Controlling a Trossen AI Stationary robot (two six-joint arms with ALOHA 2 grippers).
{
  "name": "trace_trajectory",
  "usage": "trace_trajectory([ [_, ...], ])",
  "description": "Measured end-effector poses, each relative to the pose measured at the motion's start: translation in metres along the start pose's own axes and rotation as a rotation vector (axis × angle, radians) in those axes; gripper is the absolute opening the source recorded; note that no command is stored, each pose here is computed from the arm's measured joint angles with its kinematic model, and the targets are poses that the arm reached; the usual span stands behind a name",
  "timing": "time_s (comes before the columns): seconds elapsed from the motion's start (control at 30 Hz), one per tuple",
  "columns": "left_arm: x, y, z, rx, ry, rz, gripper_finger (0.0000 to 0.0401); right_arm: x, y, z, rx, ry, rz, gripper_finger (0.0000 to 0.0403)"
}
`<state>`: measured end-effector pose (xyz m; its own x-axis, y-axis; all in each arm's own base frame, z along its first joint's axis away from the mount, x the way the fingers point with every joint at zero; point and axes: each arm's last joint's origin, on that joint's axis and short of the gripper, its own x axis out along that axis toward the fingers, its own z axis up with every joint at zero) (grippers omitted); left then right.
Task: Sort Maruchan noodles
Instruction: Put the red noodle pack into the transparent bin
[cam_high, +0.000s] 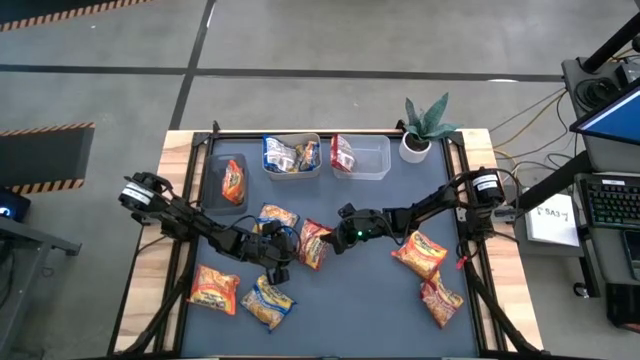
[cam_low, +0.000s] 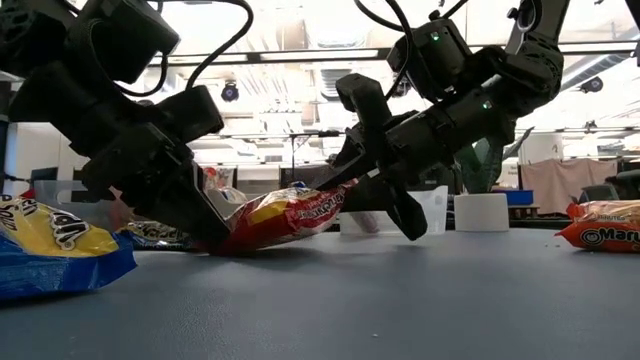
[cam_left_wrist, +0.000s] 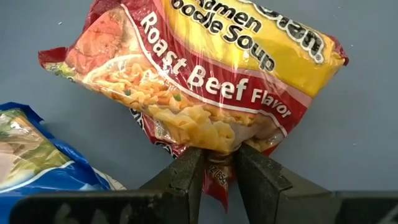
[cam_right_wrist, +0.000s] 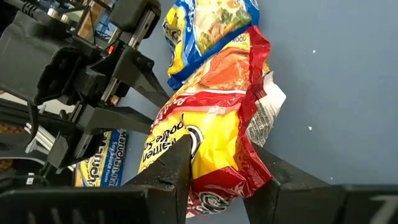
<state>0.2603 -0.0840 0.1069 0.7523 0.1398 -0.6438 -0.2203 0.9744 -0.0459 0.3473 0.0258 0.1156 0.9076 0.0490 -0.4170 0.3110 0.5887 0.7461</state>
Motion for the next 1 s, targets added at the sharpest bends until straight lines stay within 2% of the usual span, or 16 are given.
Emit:
trace_trajectory([
  [0.17,-0.001,0.0,0.001,-0.003,-0.003,-0.005,0.009,0.0,0.0,0.0,-0.003,-0.004,-0.002,0.01],
  [0.4,-0.003,0.0,0.003,-0.008,-0.012,-0.016,0.0151,0.0,0.001,0.0,-0.019,-0.005,0.0,0.01],
  [0.57,-0.016,0.001,0.012,0.012,-0.008,-0.035,0.0186,0.0,0.001,0.0,-0.05,-0.001,0.0,0.01],
  [1.0,-0.063,0.009,0.043,0.103,-0.149,-0.077,0.0194,-0.002,0.003,0.002,-0.101,-0.007,0.006,0.0098],
])
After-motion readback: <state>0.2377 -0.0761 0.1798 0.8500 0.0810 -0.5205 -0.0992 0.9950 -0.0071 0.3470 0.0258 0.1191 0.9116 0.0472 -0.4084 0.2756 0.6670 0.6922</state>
